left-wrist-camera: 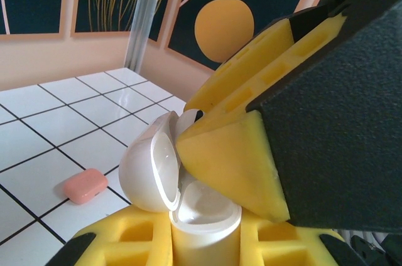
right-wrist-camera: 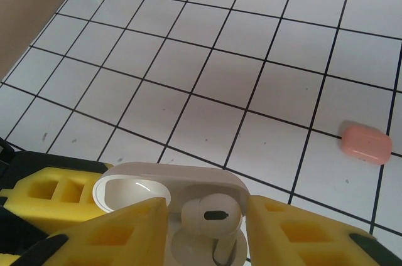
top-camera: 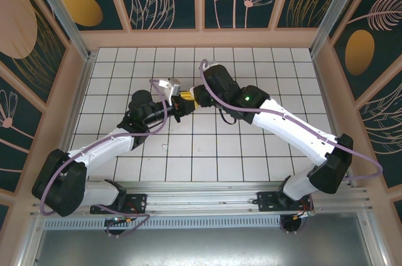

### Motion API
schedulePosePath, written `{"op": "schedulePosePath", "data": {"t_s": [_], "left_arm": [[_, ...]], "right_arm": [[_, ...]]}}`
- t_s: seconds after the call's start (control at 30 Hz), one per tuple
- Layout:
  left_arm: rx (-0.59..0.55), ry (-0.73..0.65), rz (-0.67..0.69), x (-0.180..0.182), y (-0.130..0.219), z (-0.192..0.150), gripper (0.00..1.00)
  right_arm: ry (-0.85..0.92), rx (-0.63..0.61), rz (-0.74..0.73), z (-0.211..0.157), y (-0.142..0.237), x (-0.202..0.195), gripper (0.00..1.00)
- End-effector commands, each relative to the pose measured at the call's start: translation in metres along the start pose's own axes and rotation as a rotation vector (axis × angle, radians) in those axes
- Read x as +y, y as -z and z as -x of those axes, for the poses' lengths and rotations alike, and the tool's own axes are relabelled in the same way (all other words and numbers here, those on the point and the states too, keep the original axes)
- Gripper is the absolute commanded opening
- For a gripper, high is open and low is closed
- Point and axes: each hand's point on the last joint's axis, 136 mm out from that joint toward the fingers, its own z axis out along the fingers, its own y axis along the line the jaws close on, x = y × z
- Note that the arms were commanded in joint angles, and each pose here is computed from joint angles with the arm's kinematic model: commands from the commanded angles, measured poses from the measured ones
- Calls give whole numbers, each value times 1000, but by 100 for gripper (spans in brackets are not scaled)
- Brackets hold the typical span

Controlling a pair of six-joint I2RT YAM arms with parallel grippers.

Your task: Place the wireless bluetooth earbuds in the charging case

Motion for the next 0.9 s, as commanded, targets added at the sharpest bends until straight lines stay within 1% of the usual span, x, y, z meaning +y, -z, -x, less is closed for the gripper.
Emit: {"op": "schedulePosePath", "data": {"t_s": [0.0,0.23,0.5,0.87], "left_arm": [[-105,-55,-25,-10,0,36,0],[-99,-59,-28,-11,1,34,0],[-96,-67,-24,-10,1,33,0],[-92,-77,-29,-12,2,32,0]], "right_arm": [[-2,74,37,-16,7,6,41],[-23,65,29,-8,9,5,46],[-96,7,116,15,28,13,49],[-164,-44,151,31,46,-2,53]]}}
